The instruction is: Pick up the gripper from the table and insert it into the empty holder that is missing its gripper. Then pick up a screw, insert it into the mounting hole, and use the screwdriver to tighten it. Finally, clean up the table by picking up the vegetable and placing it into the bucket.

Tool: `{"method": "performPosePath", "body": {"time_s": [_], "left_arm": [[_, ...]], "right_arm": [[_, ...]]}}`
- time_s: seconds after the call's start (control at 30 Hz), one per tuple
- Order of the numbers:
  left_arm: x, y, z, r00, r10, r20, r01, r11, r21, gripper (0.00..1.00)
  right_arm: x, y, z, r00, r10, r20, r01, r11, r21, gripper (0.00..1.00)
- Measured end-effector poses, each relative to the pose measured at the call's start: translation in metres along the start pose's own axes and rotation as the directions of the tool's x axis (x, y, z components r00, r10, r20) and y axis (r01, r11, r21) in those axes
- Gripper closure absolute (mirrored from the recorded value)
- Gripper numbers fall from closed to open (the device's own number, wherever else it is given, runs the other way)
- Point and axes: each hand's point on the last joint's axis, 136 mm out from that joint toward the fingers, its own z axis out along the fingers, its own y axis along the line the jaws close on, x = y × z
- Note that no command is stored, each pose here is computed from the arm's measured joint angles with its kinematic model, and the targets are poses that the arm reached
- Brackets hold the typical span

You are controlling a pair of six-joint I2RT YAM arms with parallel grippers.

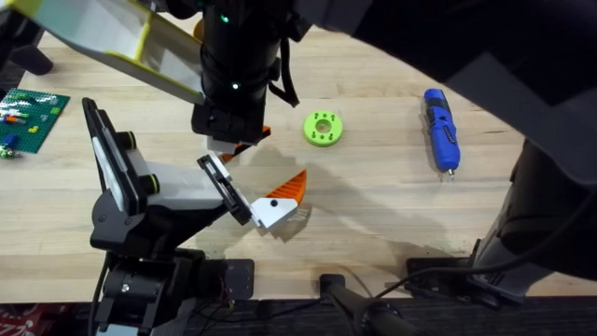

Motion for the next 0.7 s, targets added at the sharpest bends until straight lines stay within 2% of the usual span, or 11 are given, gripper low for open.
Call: {"method": "performPosePath", "body": {"time_s": [0.27, 0.7], "left_arm": [[0.000, 0.000, 0.000, 1.000, -0.006, 0.001, 0.006, 1.000, -0.002, 0.016], [0.000, 0.000, 0.000, 1.000, -0.006, 0.001, 0.006, 1.000, -0.002, 0.016]], "right_arm": [[0.002, -0.003, -0.002, 1.000, 0.012, -0.002, -0.012, 1.000, 0.002, 0.996], [-0.011, -0.009, -0.030, 0.998, 0.013, 0.066, -0.015, 0.999, 0.037, 0.995]]}}
